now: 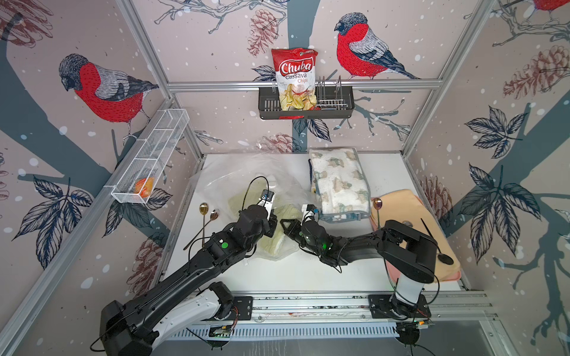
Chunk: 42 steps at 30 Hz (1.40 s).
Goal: Take the blanket out of the vacuum bag
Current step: Take out the blanket from the vacuum bag.
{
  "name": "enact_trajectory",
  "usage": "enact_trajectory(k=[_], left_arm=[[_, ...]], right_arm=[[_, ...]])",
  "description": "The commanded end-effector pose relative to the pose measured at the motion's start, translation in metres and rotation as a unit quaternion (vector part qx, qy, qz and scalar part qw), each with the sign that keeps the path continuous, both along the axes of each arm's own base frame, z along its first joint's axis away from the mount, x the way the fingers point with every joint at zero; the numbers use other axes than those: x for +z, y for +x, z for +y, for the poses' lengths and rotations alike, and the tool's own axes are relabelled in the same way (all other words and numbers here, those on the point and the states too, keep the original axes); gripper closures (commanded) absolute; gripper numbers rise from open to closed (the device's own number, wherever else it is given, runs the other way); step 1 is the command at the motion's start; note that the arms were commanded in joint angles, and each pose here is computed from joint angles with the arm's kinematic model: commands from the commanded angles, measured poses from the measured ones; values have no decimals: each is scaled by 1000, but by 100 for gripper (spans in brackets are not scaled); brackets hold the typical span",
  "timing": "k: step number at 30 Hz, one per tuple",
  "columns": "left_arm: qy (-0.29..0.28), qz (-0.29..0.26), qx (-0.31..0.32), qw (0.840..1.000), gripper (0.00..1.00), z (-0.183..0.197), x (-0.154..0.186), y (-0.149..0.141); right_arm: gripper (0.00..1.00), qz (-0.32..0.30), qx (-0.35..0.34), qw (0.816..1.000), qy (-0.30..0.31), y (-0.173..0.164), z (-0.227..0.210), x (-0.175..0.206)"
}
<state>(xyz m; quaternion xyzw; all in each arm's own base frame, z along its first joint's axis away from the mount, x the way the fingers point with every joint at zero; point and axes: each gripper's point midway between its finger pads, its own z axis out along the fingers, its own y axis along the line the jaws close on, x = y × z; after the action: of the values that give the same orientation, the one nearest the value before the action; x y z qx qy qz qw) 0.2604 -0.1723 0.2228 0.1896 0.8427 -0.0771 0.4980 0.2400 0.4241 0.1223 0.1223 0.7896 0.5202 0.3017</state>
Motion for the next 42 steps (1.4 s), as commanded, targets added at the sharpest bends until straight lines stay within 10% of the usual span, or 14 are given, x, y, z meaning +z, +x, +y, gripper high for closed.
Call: enact_trajectory(k=[1, 42], left_arm=[[-13, -13, 6, 1000, 85, -2, 8, 4], [-11, -37, 41, 998, 83, 13, 19, 7]], right_arm=[[100, -21, -2, 1000, 7, -2, -3, 15], [100, -260, 18, 965, 11, -64, -67, 282]])
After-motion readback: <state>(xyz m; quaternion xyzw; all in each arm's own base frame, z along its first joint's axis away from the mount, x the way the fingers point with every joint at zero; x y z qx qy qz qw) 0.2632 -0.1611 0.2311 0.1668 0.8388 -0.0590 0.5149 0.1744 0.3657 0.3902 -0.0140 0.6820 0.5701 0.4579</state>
